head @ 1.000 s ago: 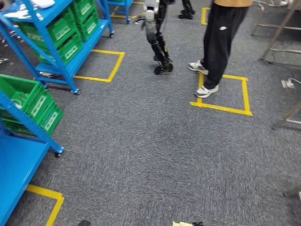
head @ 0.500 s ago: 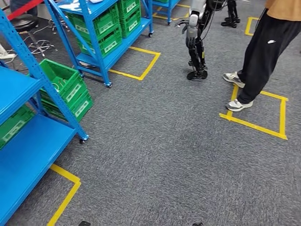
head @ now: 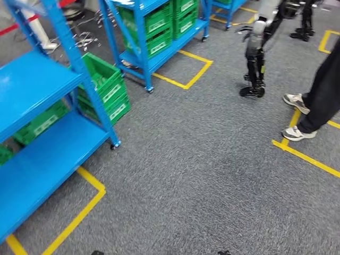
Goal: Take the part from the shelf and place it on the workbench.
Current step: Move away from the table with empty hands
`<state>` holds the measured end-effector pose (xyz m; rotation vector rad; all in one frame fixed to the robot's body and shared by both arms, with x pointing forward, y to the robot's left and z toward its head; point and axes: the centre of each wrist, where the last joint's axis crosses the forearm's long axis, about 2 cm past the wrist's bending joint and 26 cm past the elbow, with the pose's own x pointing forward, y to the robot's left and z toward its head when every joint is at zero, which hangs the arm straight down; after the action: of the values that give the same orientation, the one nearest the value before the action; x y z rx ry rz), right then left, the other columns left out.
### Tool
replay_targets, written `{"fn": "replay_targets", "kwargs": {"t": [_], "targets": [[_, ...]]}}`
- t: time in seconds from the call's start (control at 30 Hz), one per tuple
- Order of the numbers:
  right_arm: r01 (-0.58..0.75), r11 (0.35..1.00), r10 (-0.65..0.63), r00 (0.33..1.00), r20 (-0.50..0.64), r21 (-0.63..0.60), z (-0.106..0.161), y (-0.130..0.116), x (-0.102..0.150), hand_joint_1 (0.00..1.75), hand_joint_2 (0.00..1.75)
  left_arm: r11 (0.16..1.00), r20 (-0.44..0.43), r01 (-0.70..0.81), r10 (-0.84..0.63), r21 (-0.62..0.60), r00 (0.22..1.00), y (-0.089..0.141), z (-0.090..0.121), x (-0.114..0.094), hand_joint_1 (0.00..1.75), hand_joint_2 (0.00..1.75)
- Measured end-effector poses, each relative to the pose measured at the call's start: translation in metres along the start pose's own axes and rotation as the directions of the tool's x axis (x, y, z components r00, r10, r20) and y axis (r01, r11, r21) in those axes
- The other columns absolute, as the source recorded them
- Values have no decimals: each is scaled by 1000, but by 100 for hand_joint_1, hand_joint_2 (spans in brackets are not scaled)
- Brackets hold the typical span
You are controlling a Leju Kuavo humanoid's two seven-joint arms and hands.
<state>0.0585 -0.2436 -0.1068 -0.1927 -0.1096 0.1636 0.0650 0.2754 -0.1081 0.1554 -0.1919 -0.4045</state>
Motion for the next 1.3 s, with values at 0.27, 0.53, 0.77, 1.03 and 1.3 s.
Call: {"fn": "replay_targets", "kwargs": {"t": [0.27, 0.53, 0.77, 1.03, 1.3], "targets": [[-5, 1000, 5, 1000, -2, 2, 0, 0, -1, 0, 0, 1000, 1, -1, 1, 2, 1000, 1, 0, 0, 0, 0], [-4, 1000, 4, 1000, -6, 3, 0, 0, 0, 0, 0, 1000, -2, -1, 1, 1, 1000, 0, 0, -2, 0, 0], [-1, 1000, 1, 1000, 2, 5, 0, 1, -2, 0, 0, 1000, 2, -10, 10, 1, 1000, 0, 0, -2, 0, 0], [2, 1000, -2, 1000, 6, 4, 0, 1, 0, 0, 0, 1000, 10, -10, 10, 2, 1000, 1, 0, 0, 0, 0], [1, 1000, -1, 1000, 2, 5, 0, 1, -2, 0, 0, 1000, 10, -12, 12, -2, 1000, -1, 0, 0, 0, 0]]}}
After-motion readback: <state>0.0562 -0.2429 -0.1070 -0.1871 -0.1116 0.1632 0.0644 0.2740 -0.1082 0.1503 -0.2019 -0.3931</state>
